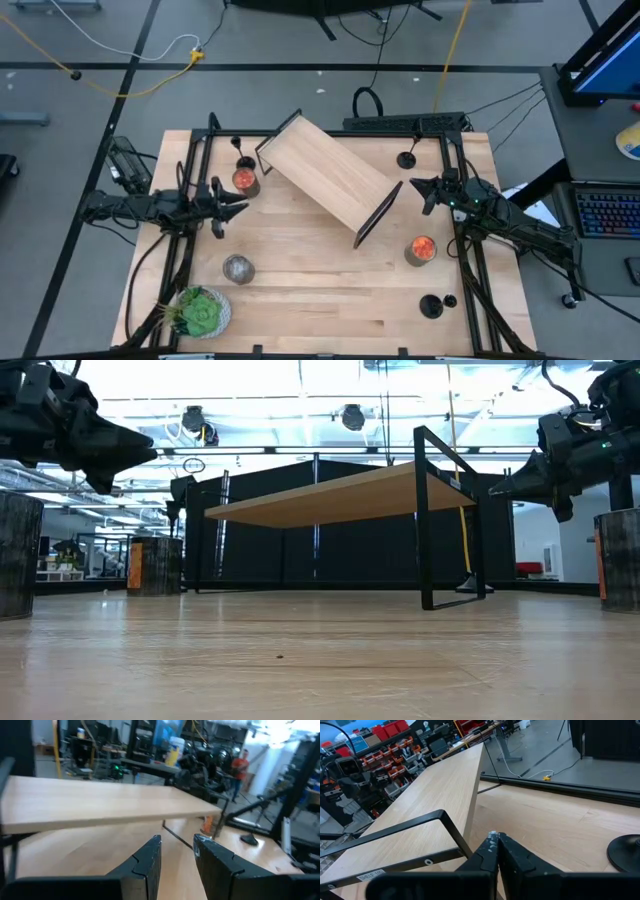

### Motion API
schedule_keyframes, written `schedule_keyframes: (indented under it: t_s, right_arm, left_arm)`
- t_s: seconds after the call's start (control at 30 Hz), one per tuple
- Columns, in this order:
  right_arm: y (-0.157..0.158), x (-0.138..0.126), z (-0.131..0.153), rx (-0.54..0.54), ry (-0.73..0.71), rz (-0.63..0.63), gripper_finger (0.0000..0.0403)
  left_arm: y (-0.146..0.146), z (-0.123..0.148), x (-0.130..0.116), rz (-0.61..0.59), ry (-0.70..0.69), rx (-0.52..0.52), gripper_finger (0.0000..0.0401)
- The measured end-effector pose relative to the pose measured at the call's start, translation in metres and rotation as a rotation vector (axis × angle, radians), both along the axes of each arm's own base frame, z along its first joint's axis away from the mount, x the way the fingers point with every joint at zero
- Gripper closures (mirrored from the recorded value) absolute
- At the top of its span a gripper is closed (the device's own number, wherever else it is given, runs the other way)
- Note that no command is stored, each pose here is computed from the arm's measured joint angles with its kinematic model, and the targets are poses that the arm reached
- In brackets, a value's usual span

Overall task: Pick & Place candle stick holders
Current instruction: Put the top right black candle holder on the shelf

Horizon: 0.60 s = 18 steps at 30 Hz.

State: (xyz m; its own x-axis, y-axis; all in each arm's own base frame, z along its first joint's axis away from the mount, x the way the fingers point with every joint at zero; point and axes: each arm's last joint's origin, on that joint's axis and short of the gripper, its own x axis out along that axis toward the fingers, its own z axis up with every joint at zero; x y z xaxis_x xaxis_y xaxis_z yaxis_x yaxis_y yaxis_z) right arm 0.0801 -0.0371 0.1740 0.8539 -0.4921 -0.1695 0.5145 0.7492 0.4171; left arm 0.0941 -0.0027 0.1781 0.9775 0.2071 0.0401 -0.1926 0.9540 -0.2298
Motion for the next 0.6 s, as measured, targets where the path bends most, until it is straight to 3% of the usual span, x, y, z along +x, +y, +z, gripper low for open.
schedule_keyframes:
  t_s: [0.3,0.6]
  right_arm:
    - [0.000,0.001,0.004,0.059,-0.086,-0.013,0.0399]
    - [-0.001,0.001,0.014,0.058,-0.199,-0.013,0.0399]
  left_arm:
    - [0.001,0.017,-0.002,0.018,-0.184,-0.048,0.0281]
    - [-0.001,0.017,-0.002,-0.045,-0.169,0.024,0.0281]
